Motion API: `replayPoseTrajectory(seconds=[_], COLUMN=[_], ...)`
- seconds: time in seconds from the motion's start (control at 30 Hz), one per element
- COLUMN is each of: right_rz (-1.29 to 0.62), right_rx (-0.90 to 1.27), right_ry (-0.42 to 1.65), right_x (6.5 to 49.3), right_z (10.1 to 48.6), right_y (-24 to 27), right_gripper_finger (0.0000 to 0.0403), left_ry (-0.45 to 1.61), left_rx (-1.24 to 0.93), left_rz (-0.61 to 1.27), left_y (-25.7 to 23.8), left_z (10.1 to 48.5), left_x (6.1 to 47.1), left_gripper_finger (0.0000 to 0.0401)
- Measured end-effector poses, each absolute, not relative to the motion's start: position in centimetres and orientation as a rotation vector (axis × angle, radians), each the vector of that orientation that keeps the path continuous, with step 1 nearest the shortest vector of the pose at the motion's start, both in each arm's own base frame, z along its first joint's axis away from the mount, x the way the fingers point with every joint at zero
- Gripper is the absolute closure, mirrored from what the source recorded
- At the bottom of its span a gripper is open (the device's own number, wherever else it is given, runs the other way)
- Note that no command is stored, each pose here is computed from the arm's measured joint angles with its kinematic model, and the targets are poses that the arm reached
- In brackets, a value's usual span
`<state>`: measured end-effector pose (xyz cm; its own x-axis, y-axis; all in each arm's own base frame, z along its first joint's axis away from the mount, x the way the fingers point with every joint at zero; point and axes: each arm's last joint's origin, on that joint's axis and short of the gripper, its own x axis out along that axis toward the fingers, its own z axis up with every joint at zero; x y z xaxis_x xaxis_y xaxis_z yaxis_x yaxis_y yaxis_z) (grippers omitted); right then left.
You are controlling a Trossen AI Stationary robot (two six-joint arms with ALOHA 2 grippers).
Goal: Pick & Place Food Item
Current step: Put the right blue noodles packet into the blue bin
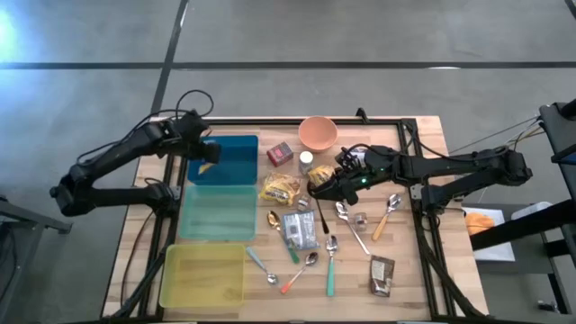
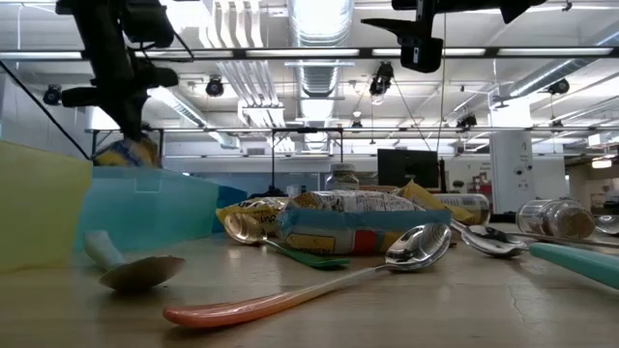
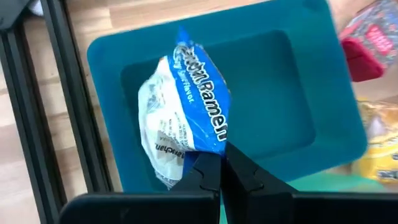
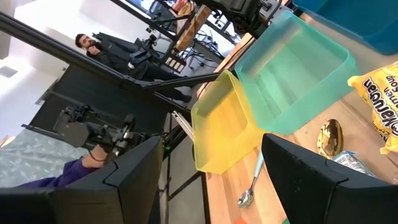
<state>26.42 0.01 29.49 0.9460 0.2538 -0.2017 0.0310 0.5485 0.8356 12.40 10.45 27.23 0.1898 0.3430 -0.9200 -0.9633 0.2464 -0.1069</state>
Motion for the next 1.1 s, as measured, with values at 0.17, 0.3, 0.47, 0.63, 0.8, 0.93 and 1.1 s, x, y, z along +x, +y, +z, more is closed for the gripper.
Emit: replayPoseTrajectory(seconds=[0.17, 0.3, 0.47, 0.63, 0.8, 0.93, 1.1], right_rz=[0.135, 0.135, 0.135, 0.135, 0.137, 0.138, 0.138], right_rx=[0.982, 0.981, 0.981, 0.981, 0.970, 0.967, 0.967], right_ry=[0.316, 0.316, 0.316, 0.316, 0.315, 0.315, 0.315], right_x=[26.4, 26.4, 26.4, 26.4, 26.4, 26.4, 26.4], right_z=[29.5, 29.5, 29.5, 29.5, 29.5, 29.5, 29.5], right_y=[0.0, 0.0, 0.0, 0.0, 0.0, 0.0, 0.0], right_gripper_finger=[0.0132, 0.0132, 0.0132, 0.0132, 0.0132, 0.0132, 0.0132], left_ry=[0.936, 0.933, 0.893, 0.865, 0.932, 1.017, 1.035], left_rx=[-0.869, -0.856, -0.763, -0.730, -0.746, -0.779, -0.830], left_rz=[1.137, 1.199, 1.344, 1.352, 1.334, 1.317, 1.289], left_y=[10.5, 10.5, 10.9, 11.1, 11.1, 10.9, 10.3], left_z=[25.6, 24.5, 24.1, 24.2, 23.1, 20.9, 19.2], left_x=[12.3, 12.1, 11.9, 12.0, 12.2, 12.1, 11.9], left_gripper_finger=[0.0401, 0.0401, 0.0401, 0.0401, 0.0401, 0.0401, 0.0401])
